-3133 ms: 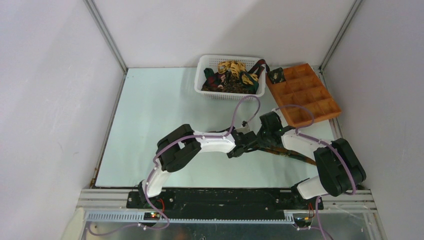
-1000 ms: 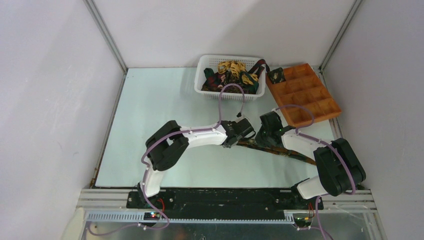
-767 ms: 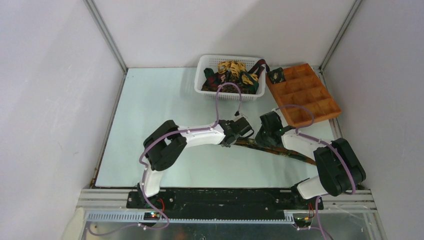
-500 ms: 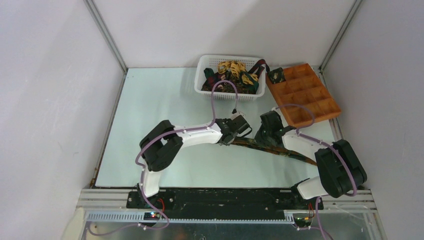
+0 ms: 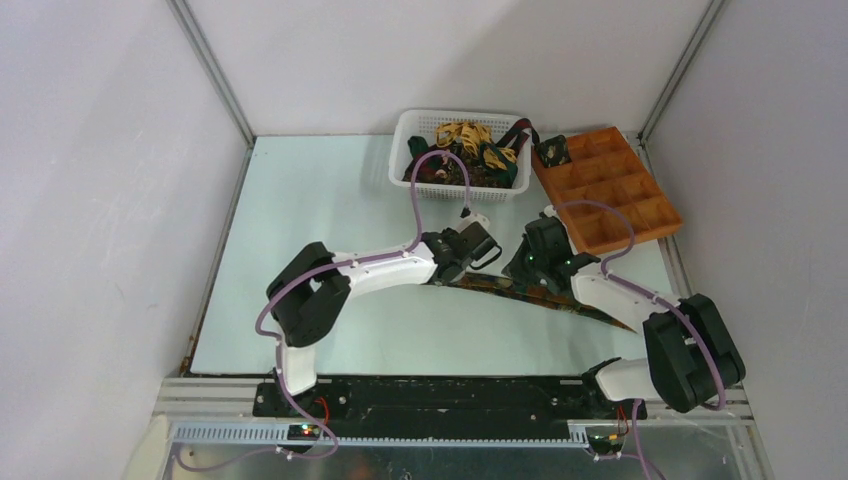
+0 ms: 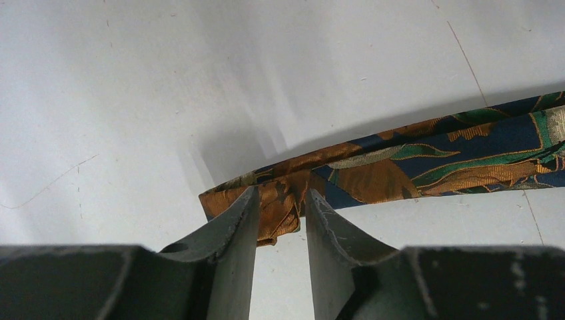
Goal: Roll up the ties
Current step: Roll the tie at the center of the board.
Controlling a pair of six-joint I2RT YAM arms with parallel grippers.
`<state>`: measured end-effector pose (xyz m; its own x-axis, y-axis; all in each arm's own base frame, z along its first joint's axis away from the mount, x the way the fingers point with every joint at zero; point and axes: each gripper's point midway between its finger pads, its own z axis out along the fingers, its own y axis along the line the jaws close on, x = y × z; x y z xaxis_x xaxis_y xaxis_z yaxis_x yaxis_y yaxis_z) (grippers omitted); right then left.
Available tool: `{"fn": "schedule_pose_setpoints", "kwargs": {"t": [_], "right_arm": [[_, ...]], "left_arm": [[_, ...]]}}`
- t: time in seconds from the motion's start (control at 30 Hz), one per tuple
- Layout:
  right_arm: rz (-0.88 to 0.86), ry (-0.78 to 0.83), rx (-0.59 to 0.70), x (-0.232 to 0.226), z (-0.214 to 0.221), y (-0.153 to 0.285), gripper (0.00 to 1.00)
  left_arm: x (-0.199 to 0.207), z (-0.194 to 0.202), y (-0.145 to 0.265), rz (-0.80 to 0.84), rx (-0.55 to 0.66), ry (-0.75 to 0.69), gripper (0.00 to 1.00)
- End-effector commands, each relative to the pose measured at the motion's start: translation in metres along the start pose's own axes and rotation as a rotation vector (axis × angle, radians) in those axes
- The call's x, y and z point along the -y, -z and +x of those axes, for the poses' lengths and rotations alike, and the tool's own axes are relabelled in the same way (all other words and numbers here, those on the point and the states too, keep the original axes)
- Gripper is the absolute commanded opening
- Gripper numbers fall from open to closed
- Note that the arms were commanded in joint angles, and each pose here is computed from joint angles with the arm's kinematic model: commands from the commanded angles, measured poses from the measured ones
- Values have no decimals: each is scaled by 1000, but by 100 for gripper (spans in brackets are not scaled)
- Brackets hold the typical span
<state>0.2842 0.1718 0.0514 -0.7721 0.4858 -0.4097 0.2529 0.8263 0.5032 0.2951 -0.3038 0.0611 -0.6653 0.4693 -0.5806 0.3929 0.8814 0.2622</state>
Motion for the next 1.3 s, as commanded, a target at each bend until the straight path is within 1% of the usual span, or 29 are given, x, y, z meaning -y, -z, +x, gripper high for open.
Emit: {"fn": "schedule_pose_setpoints", "kwargs": {"t": [0.0,0.13,0.17,0.23,0.33,0.4,0.43,0.47,0.5,0.53,0.6,0.63,0.8,0.93,1.03,1.17,1.27], "right_arm": [[-89,36,45,-20,-12,8,7],[-180,71,46,-40,-13,13,15],[-209,81,37,-47,-13,15,22],[-258,113,29,-64,-10,19,29],[-313,162,-17,-88,3,19,33],[-386,180,-42,-113,9,20,35],[-386,181,-67,-115,15,13,36],[-424,184,-85,-128,19,15,37],[-421,183,-110,-129,25,7,38],[-458,183,-126,-141,30,8,39],[-485,173,-157,-152,37,1,43],[-483,168,-175,-154,42,-6,43],[-474,165,-217,-164,48,-26,49],[-435,175,-225,-162,52,-32,50],[-401,181,-235,-155,56,-35,50],[-388,189,-259,-151,63,-38,47],[-377,191,-273,-148,68,-40,46]], "left_arm": [[-13,-25,21,-6,85,75,37],[-28,-37,38,-27,144,120,39],[-31,-40,42,-28,157,133,40],[-47,-43,50,-33,191,194,43],[-66,-41,63,3,254,310,49],[-80,-36,66,26,283,392,54],[-91,-38,71,33,308,451,57],[-92,-29,67,53,302,473,58],[-100,-30,70,70,320,527,60],[-102,-20,65,75,315,544,61],[-110,-12,63,98,327,609,63],[-114,-6,61,116,327,645,64],[-119,9,50,183,308,734,66],[-113,14,44,230,303,754,66],[-108,14,40,257,304,761,66],[-100,14,35,293,293,762,66],[-97,17,31,299,280,760,66]]}}
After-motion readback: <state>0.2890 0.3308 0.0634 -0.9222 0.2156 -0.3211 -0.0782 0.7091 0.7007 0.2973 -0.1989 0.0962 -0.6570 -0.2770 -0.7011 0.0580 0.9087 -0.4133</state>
